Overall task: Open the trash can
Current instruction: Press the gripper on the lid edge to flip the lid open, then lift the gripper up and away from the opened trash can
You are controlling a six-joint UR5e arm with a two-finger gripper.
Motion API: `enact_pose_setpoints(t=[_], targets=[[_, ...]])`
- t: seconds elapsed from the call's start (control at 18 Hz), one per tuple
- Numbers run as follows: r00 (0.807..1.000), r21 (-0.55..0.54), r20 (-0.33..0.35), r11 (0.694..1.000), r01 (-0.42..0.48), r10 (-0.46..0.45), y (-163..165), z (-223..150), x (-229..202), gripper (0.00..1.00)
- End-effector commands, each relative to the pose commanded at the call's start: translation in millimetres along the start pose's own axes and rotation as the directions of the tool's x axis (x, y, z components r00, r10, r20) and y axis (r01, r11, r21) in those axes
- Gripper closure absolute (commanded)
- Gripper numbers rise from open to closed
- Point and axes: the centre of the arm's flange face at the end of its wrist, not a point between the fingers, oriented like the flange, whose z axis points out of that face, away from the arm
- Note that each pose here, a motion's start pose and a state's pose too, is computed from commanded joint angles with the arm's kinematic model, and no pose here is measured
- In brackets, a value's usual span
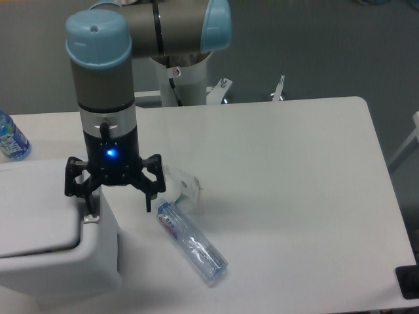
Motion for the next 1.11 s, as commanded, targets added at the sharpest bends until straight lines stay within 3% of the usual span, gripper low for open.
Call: enact_pose_setpoints(t=[0.44,0.67,0.78,0.83,0.94,1.0,1.11], targets=[[1.000,0.064,0.010,0.998,0.020,-0.021,-15.1,-32.4,-17.3,0.00],[0.996,0.122,0.056,0.991,0.062,-0.069,-16.0,-71.4,-57.7,0.00],[0.984,0.122,0.148,0.989,0.077,-0.095,-14.8,-77.2,-88.4,0.00],[0.978,0.112,0.193,0.992,0.054,-0.075,-14.0,-77.8,-96.2,0.00],[0.959,0.042,0.279,0.997,-0.064,0.050,-8.5,-73.0,-107.3,0.00],[0.934,-0.054,0.321,0.988,-0.144,0.153,-1.2,-67.8,-117.6,0.00],[0.889,-0.213,0.339,0.946,-0.246,0.307,9.8,-65.0,-134.2,0.00]])
